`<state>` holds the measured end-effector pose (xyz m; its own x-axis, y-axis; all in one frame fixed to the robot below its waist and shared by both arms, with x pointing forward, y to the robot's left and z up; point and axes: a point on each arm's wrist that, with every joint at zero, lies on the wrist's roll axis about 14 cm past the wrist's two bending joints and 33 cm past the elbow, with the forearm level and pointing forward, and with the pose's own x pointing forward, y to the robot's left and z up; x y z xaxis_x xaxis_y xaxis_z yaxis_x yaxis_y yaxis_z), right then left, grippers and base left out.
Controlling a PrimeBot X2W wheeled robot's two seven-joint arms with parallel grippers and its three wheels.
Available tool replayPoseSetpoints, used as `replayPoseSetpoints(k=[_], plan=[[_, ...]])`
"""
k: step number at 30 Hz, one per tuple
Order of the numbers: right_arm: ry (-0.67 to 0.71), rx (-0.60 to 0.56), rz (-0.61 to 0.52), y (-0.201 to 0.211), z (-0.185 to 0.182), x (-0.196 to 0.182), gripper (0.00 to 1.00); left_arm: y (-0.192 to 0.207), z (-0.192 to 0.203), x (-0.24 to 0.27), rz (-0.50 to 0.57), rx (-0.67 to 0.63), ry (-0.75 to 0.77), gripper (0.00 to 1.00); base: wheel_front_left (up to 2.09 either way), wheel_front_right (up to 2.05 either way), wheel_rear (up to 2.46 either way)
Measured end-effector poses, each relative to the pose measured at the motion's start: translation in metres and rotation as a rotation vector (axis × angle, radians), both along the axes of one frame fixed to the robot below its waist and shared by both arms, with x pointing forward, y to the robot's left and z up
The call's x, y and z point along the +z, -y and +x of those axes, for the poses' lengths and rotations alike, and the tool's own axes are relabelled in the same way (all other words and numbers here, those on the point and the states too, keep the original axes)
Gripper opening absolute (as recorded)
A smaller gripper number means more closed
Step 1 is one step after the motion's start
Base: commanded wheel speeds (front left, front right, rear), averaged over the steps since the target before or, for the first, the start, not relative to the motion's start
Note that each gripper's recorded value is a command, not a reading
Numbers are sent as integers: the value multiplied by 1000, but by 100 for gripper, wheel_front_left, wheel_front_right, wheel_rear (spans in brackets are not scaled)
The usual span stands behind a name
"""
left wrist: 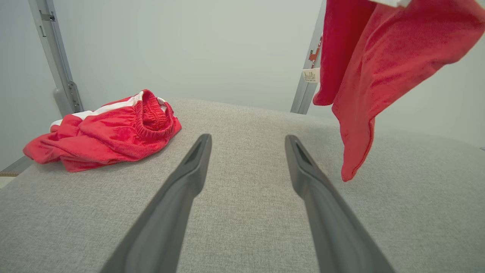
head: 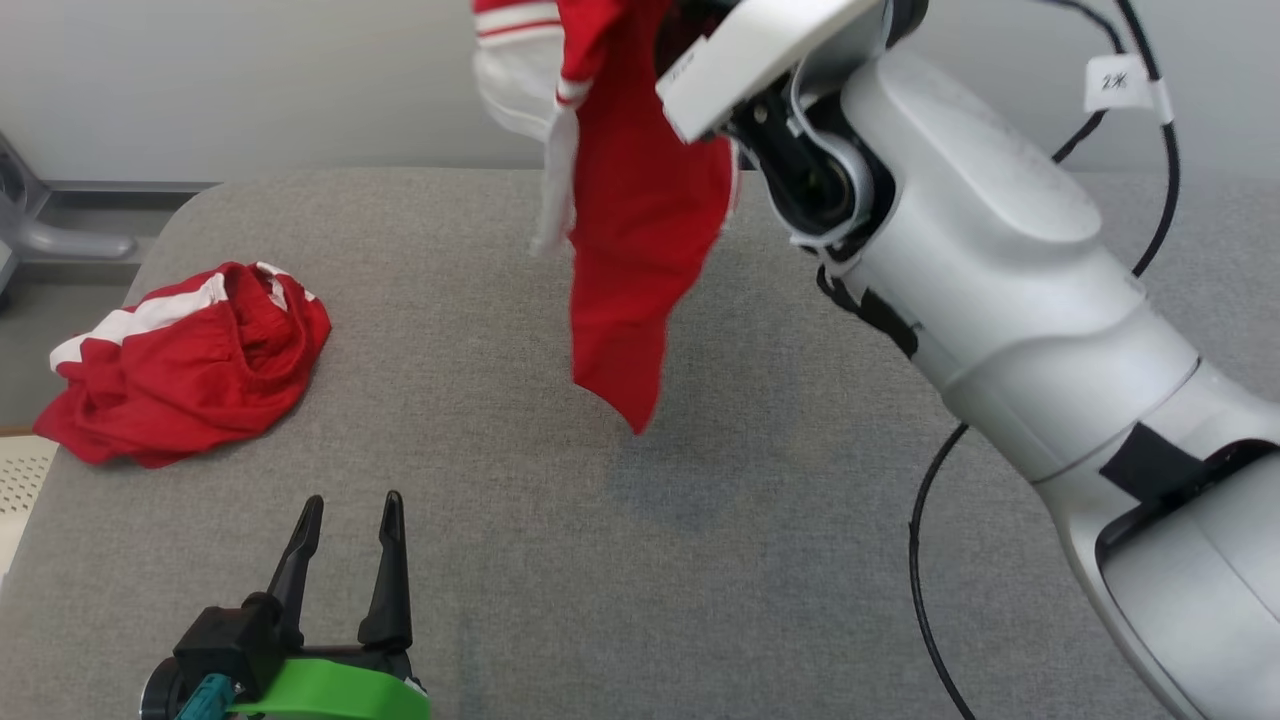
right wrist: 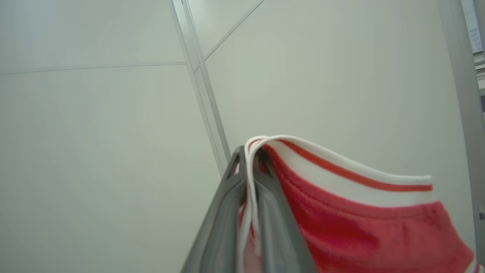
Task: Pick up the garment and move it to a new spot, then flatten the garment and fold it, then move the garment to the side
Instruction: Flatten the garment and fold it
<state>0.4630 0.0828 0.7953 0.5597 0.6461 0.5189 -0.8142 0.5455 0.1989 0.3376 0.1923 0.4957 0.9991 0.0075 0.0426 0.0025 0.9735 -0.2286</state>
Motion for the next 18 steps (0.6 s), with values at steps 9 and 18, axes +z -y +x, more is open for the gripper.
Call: replayPoseSetpoints(k=[9,18], plan=[[-112,-129,1,37,54,-34,0,-4,10,-2,4,16,-9,100,0,0,0],[-432,-448,-446,168,97,-229,0,12,33,-6,2,-36,-13,100,0,0,0]])
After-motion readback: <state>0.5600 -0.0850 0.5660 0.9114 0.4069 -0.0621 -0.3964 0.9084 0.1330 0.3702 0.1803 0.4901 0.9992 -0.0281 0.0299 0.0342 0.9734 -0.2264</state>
